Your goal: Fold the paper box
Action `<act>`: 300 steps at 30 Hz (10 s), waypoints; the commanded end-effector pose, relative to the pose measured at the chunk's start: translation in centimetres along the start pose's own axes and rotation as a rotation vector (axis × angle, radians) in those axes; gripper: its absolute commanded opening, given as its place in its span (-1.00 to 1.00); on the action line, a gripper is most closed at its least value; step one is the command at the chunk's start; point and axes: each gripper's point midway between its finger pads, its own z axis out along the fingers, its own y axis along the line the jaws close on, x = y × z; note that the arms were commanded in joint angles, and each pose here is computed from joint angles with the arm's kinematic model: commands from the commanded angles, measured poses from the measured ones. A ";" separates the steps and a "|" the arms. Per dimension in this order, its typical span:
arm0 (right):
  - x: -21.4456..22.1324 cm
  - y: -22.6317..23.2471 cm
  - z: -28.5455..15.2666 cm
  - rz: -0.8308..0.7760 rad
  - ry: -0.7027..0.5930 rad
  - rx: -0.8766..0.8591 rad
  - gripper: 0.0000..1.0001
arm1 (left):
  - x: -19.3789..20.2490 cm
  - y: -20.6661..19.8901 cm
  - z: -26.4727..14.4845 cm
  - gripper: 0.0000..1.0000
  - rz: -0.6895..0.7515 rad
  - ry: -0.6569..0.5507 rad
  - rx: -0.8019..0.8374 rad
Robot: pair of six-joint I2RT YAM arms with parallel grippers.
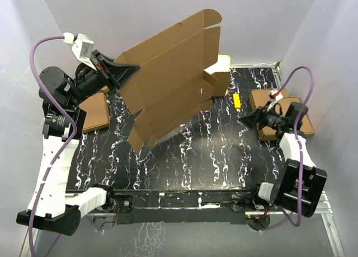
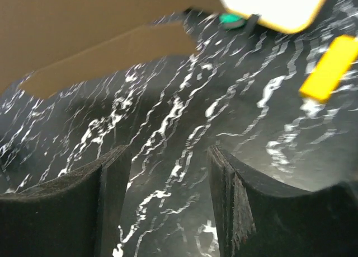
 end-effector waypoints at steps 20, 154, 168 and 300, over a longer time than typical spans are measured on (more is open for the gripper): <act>0.0 -4.2 8.2 -0.169 -0.103 0.031 -0.72 | -2.7 -1.0 -0.4 -1.00 -0.168 -0.155 -0.005; -23.3 -4.2 -4.8 -0.488 -0.173 0.128 0.47 | -12.6 -3.9 3.2 -1.00 0.234 -0.260 0.243; -27.8 -2.5 -10.6 -0.594 -0.208 0.293 0.42 | -21.9 -1.5 3.3 -1.00 0.170 -0.617 0.403; -37.6 22.7 -10.1 -0.247 -0.352 -0.381 0.47 | -23.1 4.9 -7.4 -1.00 0.073 -0.867 0.647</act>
